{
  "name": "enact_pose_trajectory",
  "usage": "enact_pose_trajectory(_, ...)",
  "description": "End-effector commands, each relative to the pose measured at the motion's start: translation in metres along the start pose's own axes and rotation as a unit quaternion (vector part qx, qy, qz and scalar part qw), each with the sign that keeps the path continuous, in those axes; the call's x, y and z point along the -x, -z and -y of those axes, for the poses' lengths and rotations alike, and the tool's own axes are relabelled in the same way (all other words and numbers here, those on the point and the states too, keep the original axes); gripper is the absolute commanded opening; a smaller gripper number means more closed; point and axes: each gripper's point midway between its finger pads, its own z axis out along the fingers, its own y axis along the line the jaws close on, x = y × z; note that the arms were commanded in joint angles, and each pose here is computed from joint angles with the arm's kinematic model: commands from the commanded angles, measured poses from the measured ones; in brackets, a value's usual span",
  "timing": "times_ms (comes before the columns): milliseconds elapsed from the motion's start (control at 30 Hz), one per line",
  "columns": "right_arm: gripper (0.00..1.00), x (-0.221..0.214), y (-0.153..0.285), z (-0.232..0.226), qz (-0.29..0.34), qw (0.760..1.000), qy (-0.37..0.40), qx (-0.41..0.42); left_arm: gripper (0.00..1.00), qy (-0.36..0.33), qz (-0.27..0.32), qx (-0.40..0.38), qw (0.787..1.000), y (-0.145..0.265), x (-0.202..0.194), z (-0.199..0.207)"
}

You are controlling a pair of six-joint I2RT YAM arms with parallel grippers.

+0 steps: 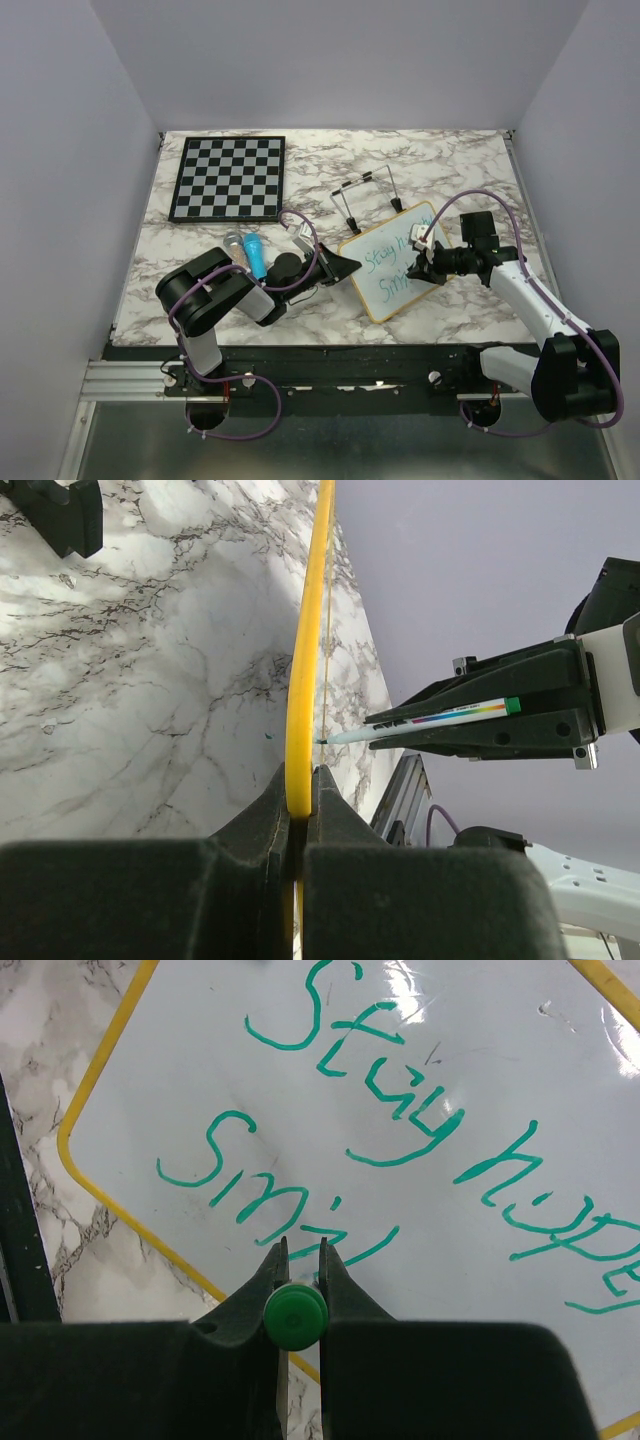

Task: Write a sentence on the whiteboard

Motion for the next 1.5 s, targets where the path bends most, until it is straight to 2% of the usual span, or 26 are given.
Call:
enact_pose_trajectory(0, 0.0, 0.001, -0.001, -0.002, 0.0, 1.0, -0.007, 0.005, 0.0, -0.014, 0.016, -0.063, 0.998, -0.003, 0.009, 0.033)
enact_pose_trajectory(600, 0.01, -0.004, 0.005, 0.012, -0.027, 0.999, -0.004, -0.032, 0.0, -0.015, 0.017, -0.063, 0.998, 0.0, 0.008, 0.032)
enact_pose_trajectory(967, 0.0, 0.022, 0.015, 0.031, 0.006, 0.997, 0.004, -0.074, 0.0, -0.016, 0.017, -0.065, 0.998, 0.0, 0.009, 0.034)
enact_pose_trajectory(1467, 0.0, 0.006, 0.007, 0.043, -0.016, 0.996, -0.024, -0.086, 0.0, -0.016, 0.016, -0.065, 0.998, 0.0, 0.008, 0.034)
